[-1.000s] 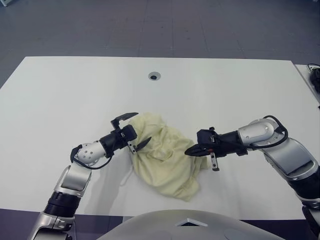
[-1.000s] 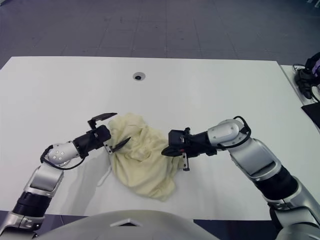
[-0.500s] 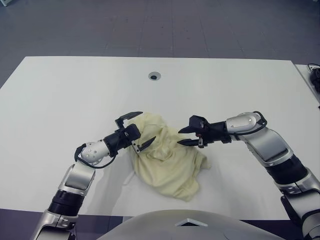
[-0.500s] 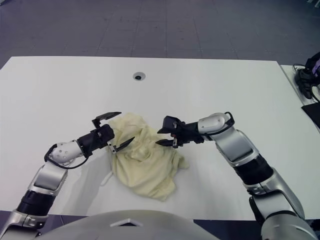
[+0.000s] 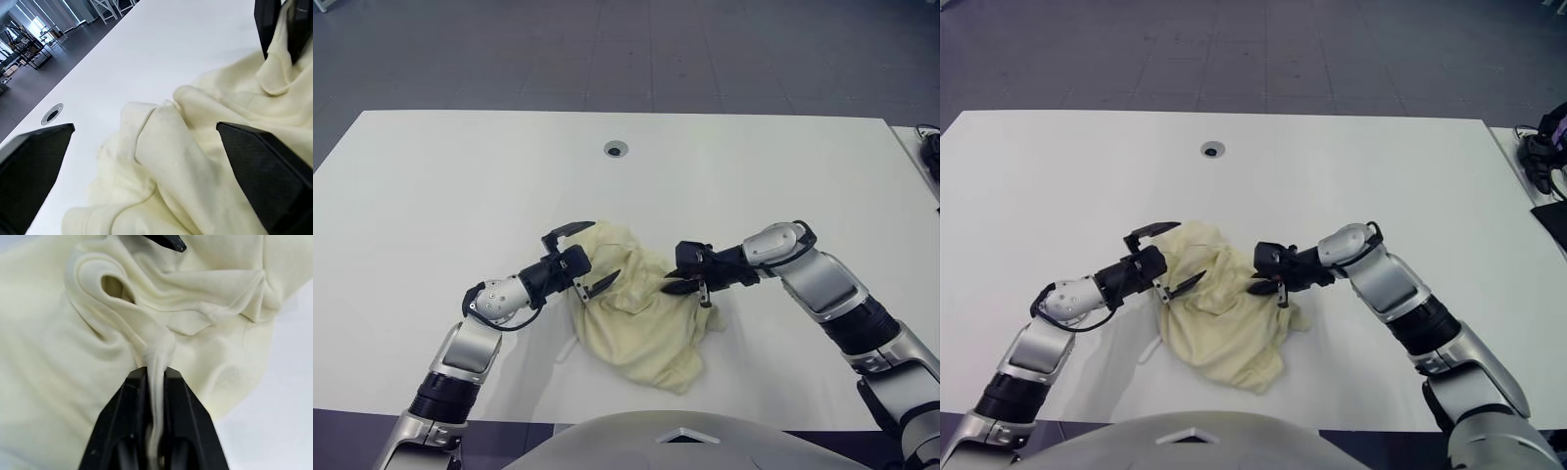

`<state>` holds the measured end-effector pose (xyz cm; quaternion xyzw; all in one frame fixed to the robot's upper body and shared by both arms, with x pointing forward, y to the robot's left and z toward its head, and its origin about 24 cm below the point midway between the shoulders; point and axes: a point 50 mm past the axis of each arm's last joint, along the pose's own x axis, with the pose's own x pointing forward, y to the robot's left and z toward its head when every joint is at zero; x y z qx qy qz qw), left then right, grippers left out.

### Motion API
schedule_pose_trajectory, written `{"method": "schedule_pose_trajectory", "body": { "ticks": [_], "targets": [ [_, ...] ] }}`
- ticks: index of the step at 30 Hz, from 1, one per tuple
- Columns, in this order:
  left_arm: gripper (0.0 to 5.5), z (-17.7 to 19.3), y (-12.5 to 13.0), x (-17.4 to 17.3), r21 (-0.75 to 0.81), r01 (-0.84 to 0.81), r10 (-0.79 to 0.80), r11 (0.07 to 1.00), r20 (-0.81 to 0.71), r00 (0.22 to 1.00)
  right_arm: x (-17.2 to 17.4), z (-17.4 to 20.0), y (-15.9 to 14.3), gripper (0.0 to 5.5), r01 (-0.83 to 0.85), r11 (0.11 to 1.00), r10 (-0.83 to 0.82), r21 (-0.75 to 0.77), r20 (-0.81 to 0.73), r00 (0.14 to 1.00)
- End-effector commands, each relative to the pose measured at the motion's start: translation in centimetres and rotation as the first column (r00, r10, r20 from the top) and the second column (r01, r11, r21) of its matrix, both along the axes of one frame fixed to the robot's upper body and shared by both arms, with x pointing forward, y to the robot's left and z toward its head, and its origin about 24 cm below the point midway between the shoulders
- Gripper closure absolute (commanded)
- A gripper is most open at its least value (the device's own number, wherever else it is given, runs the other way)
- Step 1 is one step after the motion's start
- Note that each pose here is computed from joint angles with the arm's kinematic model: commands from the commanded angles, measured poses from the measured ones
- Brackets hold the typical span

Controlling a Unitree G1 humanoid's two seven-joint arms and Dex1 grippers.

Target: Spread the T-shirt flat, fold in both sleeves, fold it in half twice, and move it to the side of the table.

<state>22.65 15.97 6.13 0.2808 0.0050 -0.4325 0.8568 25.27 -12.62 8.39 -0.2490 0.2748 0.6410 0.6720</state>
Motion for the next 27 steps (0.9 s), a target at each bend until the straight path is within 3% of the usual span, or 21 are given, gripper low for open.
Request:
{"method": "schedule_pose_trajectory", "body": {
  "ticks": [1,4,7,11,13,14,15,18,21,27],
  "targets": [
    [0.10,0.6,1.0,0.6,0.014,-0.036,0.036,0.999,0.023,0.999,1.5,1.9,-0.6,5.46,-0.004,0.998,0.014,-0.055,0.192,0.981],
    [0.10,2.5,2.1,2.2,-0.093,-0.138,0.144,0.986,0.063,0.988,3.3,3.5,-1.2,5.46,0.054,0.996,-0.020,-0.075,0.387,0.922],
    [0.10,4.5,3.0,3.7,-0.223,-0.214,0.236,0.951,0.077,0.969,5.2,5.4,-2.2,5.46,0.122,0.990,-0.060,-0.066,0.591,0.804],
    [0.10,5.5,3.9,4.8,-0.283,-0.267,0.300,0.921,0.080,0.951,7.6,9.6,-2.7,5.46,0.211,0.973,-0.193,0.093,0.830,0.524],
    [0.10,5.3,4.1,4.8,-0.290,-0.283,0.317,0.914,0.074,0.946,7.3,11.6,-2.1,5.46,0.155,0.970,-0.233,0.185,0.887,0.399],
    [0.10,5.1,4.2,4.6,-0.291,-0.288,0.320,0.912,0.069,0.945,6.6,11.9,-1.6,5.46,0.105,0.973,-0.228,0.204,0.898,0.377],
    [0.10,4.9,4.2,4.5,-0.289,-0.287,0.317,0.913,0.063,0.946,5.4,11.5,-1.2,5.46,0.044,0.980,-0.198,0.196,0.903,0.382],
    [0.10,4.4,4.2,3.9,-0.272,-0.262,0.284,0.926,0.042,0.958,-0.7,5.5,-1.5,5.46,-0.136,0.989,0.030,0.059,0.820,0.571],
    [0.10,4.4,3.6,3.3,-0.235,-0.167,0.181,0.957,0.037,0.983,-4.6,0.2,-4.1,5.46,-0.145,0.988,0.141,-0.053,0.683,0.717],
    [0.10,4.7,1.8,3.5,-0.042,0.127,-0.124,0.991,0.069,0.990,-3.0,0.3,-5.4,5.46,0.051,0.998,-0.068,0.045,0.699,0.712]
  ]
}}
